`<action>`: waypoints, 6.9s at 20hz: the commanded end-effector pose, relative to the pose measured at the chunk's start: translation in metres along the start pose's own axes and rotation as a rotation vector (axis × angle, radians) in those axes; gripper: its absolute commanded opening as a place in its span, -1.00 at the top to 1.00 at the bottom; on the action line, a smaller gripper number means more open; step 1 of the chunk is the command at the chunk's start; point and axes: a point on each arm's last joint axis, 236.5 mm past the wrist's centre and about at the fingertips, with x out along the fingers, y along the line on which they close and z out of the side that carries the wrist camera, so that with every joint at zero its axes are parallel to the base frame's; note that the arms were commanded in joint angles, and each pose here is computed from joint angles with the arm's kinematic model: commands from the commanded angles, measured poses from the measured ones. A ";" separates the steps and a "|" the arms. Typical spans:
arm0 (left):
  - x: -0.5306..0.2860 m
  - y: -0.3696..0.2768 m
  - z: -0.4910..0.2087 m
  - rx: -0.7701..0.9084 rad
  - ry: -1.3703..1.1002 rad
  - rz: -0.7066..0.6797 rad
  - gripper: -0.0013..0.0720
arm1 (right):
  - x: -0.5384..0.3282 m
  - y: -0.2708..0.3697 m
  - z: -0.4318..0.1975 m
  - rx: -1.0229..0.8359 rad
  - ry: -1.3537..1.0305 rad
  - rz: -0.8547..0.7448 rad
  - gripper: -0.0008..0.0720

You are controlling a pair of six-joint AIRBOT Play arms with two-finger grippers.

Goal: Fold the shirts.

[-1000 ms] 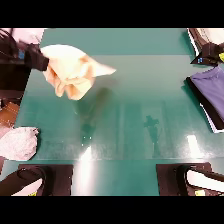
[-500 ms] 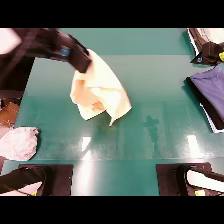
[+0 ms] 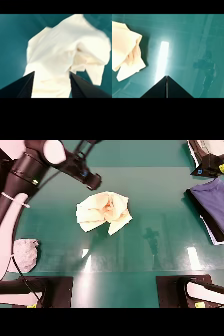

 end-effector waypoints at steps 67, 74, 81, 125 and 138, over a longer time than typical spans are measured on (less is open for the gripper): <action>-0.179 0.082 -0.039 -0.170 -0.394 0.234 0.89 | -0.014 0.086 0.007 -0.143 -0.317 0.007 0.94; -0.384 0.025 0.005 -0.035 -0.793 0.319 0.89 | -0.205 0.079 0.025 -0.150 -0.707 -0.091 0.94; -0.458 -0.020 0.010 0.038 -0.966 0.277 0.89 | -0.242 0.065 -0.003 -0.101 -0.673 -0.168 0.94; -0.012 0.060 -0.112 -0.331 0.046 -0.062 0.89 | 0.231 -0.053 -0.129 0.498 0.244 0.068 -0.21; -0.044 0.067 -0.102 -0.277 0.059 -0.020 0.89 | 0.166 -0.025 -0.098 0.317 0.102 0.106 0.94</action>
